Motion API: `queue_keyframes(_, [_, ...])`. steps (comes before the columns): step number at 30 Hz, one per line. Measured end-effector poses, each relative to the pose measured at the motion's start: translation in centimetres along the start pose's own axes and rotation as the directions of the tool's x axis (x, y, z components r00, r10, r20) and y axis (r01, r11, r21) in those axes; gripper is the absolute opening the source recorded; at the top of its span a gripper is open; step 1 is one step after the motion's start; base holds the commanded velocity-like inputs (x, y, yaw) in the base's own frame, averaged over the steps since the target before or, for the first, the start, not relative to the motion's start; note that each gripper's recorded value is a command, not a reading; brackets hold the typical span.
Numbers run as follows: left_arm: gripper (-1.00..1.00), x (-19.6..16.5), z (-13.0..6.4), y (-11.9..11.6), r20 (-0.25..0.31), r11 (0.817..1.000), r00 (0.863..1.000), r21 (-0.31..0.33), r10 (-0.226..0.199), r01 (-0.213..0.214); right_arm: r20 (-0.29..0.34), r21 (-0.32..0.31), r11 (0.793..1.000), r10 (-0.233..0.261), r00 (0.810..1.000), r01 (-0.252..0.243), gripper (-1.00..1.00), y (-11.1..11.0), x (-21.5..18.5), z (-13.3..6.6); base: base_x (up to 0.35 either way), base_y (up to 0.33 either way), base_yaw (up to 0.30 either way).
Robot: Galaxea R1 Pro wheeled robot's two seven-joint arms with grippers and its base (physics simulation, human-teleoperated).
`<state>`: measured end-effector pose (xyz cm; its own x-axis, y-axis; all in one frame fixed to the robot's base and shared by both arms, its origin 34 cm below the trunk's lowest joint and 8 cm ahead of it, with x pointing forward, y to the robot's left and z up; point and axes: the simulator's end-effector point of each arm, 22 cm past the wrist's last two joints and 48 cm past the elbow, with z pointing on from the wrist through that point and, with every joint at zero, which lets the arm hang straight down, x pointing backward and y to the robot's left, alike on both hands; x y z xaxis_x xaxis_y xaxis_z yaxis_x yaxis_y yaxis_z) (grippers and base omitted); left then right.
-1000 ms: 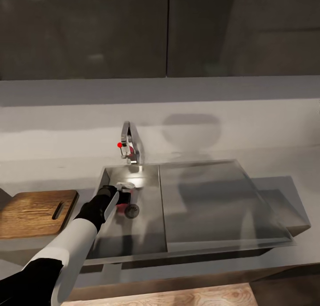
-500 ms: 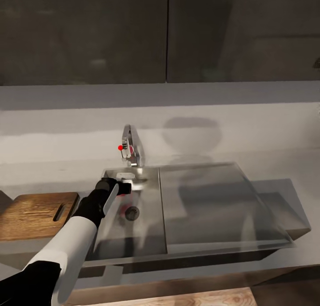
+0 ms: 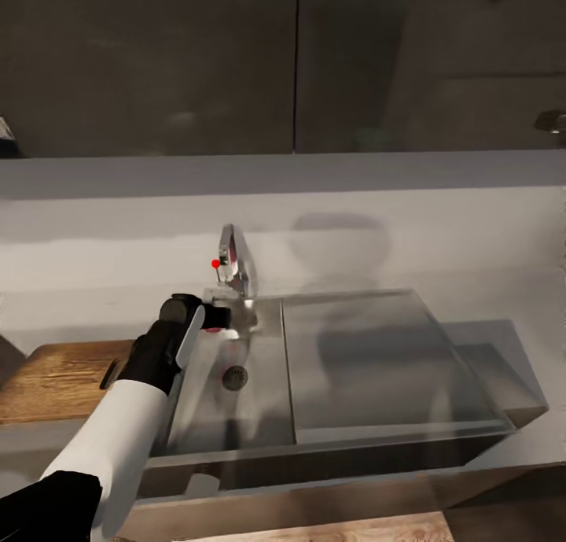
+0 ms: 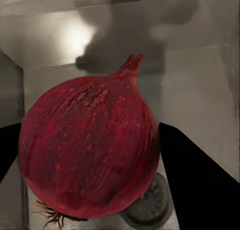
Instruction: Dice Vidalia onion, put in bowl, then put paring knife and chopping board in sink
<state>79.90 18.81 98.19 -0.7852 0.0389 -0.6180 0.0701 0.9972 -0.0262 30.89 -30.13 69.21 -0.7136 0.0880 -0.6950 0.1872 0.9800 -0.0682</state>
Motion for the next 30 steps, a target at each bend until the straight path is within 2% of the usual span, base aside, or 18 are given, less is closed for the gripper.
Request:
queue_keyframes(10, [-1.0,-2.7,-2.6,-0.1,0.062,1.0,0.998,0.001,0.002,-0.003,0.015,-0.001,1.0,0.003,1.0,-0.003,1.0,0.1,-0.6,0.1,-0.303,0.095,0.0])
queue_keyframes(15, [-1.0,-4.4,-4.1,-0.1,0.109,1.0,0.994,0.003,0.003,-0.003,0.022,-0.002,1.0,0.004,1.0,-0.004,1.0,0.1,-0.8,0.2,-0.29,0.173,0.0])
queue_keyframes(19, [-1.0,-5.1,-4.9,-0.2,0.126,1.0,0.992,0.003,0.003,-0.004,0.028,-0.002,1.0,0.005,1.0,-0.005,1.0,0.1,-1.1,0.2,-0.233,0.223,0.0])
queue_keyframes(30, [-1.0,-5.9,-6.0,-0.2,0.147,1.0,0.989,0.002,0.004,-0.005,0.046,-0.004,1.0,0.008,0.999,-0.008,1.0,0.2,-1.7,0.3,-0.043,0.29,0.0])
